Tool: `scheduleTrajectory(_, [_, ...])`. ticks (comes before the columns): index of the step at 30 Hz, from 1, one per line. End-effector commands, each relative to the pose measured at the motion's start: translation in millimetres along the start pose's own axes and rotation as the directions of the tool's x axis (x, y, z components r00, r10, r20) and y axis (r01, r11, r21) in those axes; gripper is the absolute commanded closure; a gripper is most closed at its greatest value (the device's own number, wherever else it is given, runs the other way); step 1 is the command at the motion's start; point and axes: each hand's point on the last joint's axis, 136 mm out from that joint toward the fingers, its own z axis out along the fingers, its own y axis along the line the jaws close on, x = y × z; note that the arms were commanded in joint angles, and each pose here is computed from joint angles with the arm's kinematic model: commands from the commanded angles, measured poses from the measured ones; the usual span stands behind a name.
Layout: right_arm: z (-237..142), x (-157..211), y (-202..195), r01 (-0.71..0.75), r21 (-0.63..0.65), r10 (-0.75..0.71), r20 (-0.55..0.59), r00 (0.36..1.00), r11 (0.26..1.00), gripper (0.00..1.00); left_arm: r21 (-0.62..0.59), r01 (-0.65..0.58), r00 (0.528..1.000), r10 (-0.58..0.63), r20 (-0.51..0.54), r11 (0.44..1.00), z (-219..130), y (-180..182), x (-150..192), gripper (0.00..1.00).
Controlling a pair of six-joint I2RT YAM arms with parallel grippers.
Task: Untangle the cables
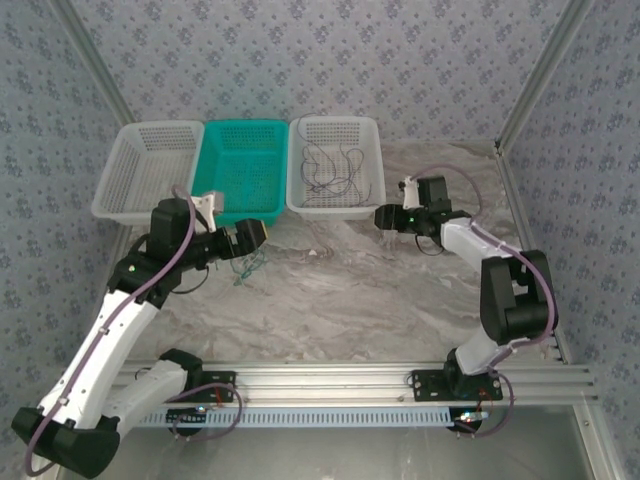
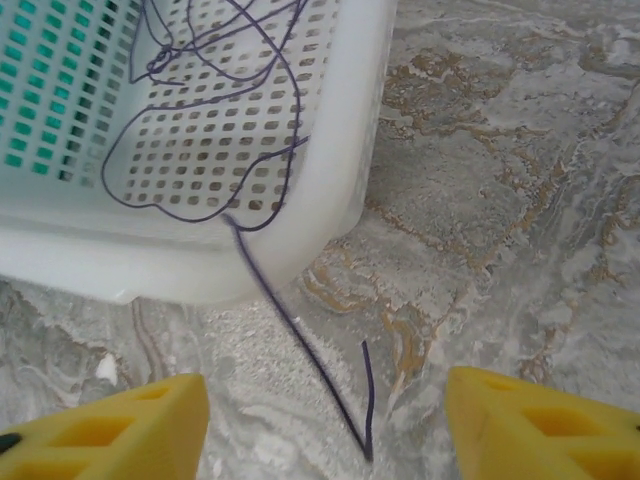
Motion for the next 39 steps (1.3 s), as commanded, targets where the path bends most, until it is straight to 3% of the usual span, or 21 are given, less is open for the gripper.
scheduleTrajectory(1, [11.3, -12.9, 7.8, 0.037, -0.078, -0.034, 0.036, 0.999, 0.996, 0.51, 0.020, -0.018, 0.998, 0.017, 0.057, 1.000, -5.7, -9.5, -14.2, 0.02])
scheduleTrajectory(6, [6.7, -12.3, 24.1, 0.080, -0.127, -0.077, 0.029, 0.997, 0.989, 0.90, -0.005, -0.003, 0.998, 0.003, 0.058, 1.000, -5.4, -1.3, -8.9, 0.02])
scheduleTrajectory(8, [-6.2, -19.3, 36.2, 0.129, -0.139, -0.122, 0.062, 0.991, 0.982, 1.00, -0.008, 0.007, 0.998, -0.006, 0.064, 1.000, -6.2, 0.8, -7.6, 0.02])
scheduleTrajectory(14, [-57.0, -59.0, 97.0, 0.284, -0.168, -0.249, 0.201, 0.948, 0.944, 1.00, -0.057, 0.038, 0.996, -0.033, 0.081, 0.998, -9.3, 12.3, -4.3, 0.02])
scheduleTrajectory(18, [-50.8, -92.6, 126.0, 0.327, -0.178, -0.277, 0.255, 0.926, 0.928, 1.00, -0.077, 0.055, 0.995, -0.048, 0.082, 0.996, -6.7, 18.0, -3.0, 0.02])
scheduleTrajectory(23, [8.0, -121.5, 120.2, 0.299, -0.123, -0.262, 0.252, 0.932, 0.946, 1.00, -0.099, 0.070, 0.996, -0.063, 0.066, 0.993, -4.0, 21.5, -1.6, 0.02])
scheduleTrajectory(27, [60.1, -124.1, 114.3, 0.286, -0.093, -0.265, 0.188, 0.946, 0.954, 1.00, -0.206, 0.115, 0.992, -0.103, 0.069, 0.972, -11.4, 40.8, 3.9, 0.02])
scheduleTrajectory(28, [68.6, -124.3, 117.2, 0.284, -0.099, -0.265, 0.166, 0.950, 0.954, 0.95, -0.244, 0.135, 0.990, -0.120, 0.076, 0.960, -14.8, 48.4, 6.2, 0.02])
scheduleTrajectory(29, [72.8, -125.0, 118.3, 0.273, -0.093, -0.259, 0.139, 0.956, 0.957, 0.80, -0.279, 0.156, 0.987, -0.137, 0.084, 0.948, -17.9, 55.6, 8.7, 0.02])
scheduleTrajectory(30, [72.9, -127.1, 117.3, 0.256, -0.062, -0.248, 0.109, 0.963, 0.965, 0.53, -0.310, 0.180, 0.983, -0.157, 0.096, 0.934, -21.6, 62.3, 11.1, 0.02])
scheduleTrajectory(31, [69.2, -130.0, 117.7, 0.248, -0.031, -0.244, 0.103, 0.964, 0.968, 0.41, -0.339, 0.202, 0.979, -0.176, 0.106, 0.919, -24.9, 69.1, 14.6, 0.02])
scheduleTrajectory(34, [29.3, -152.9, 116.1, 0.212, 0.084, -0.225, 0.179, 0.958, 0.974, 0.11, -0.398, 0.264, 0.964, -0.233, 0.124, 0.879, -30.3, 85.2, 26.1, 0.03])
scheduleTrajectory(39, [-64.0, -173.5, 129.2, 0.164, 0.039, -0.168, 0.304, 0.938, 0.986, 0.09, -0.513, 0.367, 0.929, -0.336, 0.155, 0.776, -32.7, 113.6, 44.8, 0.03])
